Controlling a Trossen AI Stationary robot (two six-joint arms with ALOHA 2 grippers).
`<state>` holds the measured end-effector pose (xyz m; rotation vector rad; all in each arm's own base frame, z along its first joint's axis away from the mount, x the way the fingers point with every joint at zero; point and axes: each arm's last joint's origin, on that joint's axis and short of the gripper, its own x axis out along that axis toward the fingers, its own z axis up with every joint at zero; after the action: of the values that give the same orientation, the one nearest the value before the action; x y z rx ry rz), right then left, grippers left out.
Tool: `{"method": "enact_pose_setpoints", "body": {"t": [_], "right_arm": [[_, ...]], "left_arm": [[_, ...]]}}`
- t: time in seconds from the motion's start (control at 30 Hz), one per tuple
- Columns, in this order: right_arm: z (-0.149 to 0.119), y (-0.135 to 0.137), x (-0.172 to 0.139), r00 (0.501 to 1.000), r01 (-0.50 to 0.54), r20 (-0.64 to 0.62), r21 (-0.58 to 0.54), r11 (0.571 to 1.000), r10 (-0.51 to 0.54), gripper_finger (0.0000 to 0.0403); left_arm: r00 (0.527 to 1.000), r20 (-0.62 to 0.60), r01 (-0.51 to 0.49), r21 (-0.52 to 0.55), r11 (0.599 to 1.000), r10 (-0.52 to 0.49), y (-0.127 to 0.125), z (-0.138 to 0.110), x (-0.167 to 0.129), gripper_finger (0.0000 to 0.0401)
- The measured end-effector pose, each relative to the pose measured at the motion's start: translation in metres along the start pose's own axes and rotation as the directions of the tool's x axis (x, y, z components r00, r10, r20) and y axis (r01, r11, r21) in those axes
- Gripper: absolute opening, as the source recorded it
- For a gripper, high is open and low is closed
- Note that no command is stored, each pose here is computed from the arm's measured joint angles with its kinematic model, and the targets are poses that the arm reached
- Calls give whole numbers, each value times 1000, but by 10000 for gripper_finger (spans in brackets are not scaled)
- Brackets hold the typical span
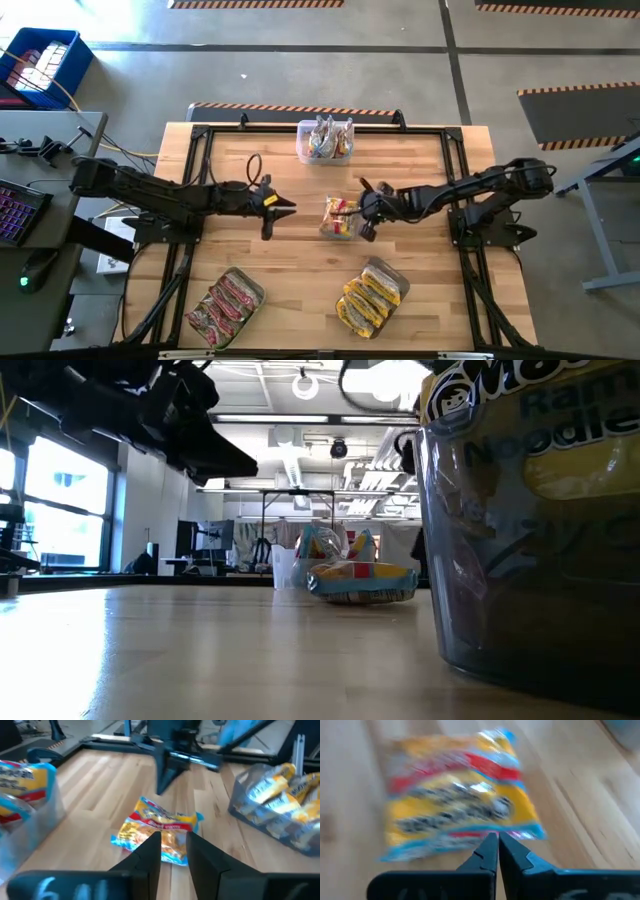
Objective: Sort Maruchan noodles
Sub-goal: Put the light blue noodle pack into the transparent bin
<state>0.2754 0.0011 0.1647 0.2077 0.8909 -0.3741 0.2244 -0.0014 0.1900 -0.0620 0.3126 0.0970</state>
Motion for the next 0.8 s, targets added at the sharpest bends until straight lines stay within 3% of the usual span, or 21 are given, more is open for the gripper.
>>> {"method": "enact_pose_setpoints", "body": {"t": [0.17, 0.43, 0.7, 0.8], "right_arm": [[-7, -7, 20, 997, 26, -78, 67, 997, -20, 0], [-3, 5, 62, 996, -63, 58, -4, 998, 63, 0], [12, 7, 53, 981, -50, 183, -51, 997, 59, 0], [15, 6, 51, 977, -47, 205, -61, 997, 58, 0]], "left_arm": [[999, -50, 25, 56, 998, -22, -7, -12, 12, 99], [995, -102, 33, 95, 995, -24, -14, -17, 31, 107], [987, -149, 90, 184, 979, -63, -27, -16, 43, 110], [975, -221, 54, 212, 976, -6, -37, -25, 48, 122]]}}
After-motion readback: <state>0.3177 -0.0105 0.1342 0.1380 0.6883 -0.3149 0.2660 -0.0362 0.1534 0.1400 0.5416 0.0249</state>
